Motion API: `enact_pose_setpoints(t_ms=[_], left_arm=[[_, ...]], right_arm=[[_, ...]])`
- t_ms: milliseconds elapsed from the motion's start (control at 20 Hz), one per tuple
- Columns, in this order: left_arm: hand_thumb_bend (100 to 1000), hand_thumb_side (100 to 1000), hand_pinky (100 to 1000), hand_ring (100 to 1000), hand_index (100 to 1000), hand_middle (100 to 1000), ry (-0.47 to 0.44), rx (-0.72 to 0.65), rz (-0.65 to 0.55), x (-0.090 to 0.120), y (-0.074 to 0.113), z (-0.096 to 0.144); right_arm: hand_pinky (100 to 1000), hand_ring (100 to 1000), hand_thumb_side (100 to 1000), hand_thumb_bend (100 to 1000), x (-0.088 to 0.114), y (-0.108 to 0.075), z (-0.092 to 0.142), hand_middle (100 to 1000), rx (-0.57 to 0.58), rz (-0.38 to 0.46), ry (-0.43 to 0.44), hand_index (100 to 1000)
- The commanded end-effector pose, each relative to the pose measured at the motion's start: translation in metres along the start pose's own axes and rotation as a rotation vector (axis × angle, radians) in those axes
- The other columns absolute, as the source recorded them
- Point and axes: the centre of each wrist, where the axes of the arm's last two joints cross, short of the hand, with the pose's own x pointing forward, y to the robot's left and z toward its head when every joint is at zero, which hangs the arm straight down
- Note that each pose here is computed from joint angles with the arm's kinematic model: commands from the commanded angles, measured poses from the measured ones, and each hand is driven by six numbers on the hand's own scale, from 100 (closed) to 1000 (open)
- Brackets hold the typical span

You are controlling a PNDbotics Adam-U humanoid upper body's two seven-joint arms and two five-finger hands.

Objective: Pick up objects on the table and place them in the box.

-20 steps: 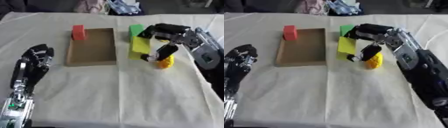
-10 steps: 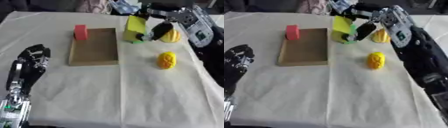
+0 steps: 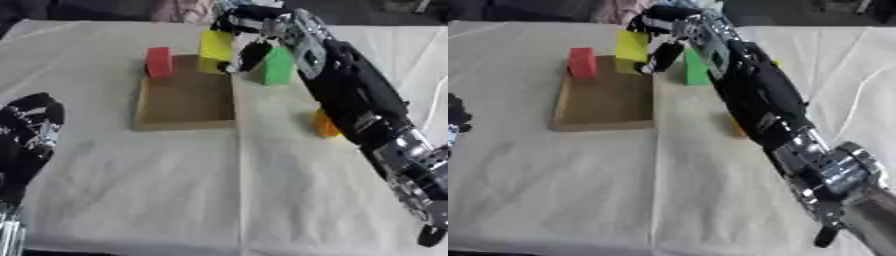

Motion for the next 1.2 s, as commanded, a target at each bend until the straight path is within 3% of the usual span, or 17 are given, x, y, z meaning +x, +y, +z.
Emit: enact_pose_setpoints(t_ms=[50,400,750,1000,1050,1200], left_arm=[[351,486,700,682,775,710,-0.045,-0.015,0.005,0.011,-0.001,-0.004],[350,486,701,682,775,710,-0.059,-0.035,0.015,0.015,-0.005,-0.007],[349,486,701,683,776,710,-0.063,-0.039,0.017,0.016,-0.005,-0.008],[349,486,701,683,776,710,-0.064,-0.039,0.016,0.016,-0.005,-0.008],[351,489,701,683,776,710,-0.064,-0.040,0.017,0.016,-0.005,-0.008],[351,489,701,683,776,710,-0.062,-0.038,0.017,0.016,-0.005,-0.008]], right_arm=[[742,702,315,165,0.008,-0.006,-0.009,624,-0.039,0.037,0.009,852],[742,717,361,158,0.029,0.009,-0.025,678,-0.067,0.070,-0.015,889],[759,752,481,263,0.037,0.022,-0.031,780,-0.059,0.109,0.022,957],[760,754,486,269,0.037,0.028,-0.033,786,-0.085,0.130,0.048,959],[774,779,555,358,0.038,0.029,-0.034,855,-0.087,0.135,0.046,991],[776,786,572,356,0.045,0.030,-0.035,882,-0.112,0.164,0.033,994]])
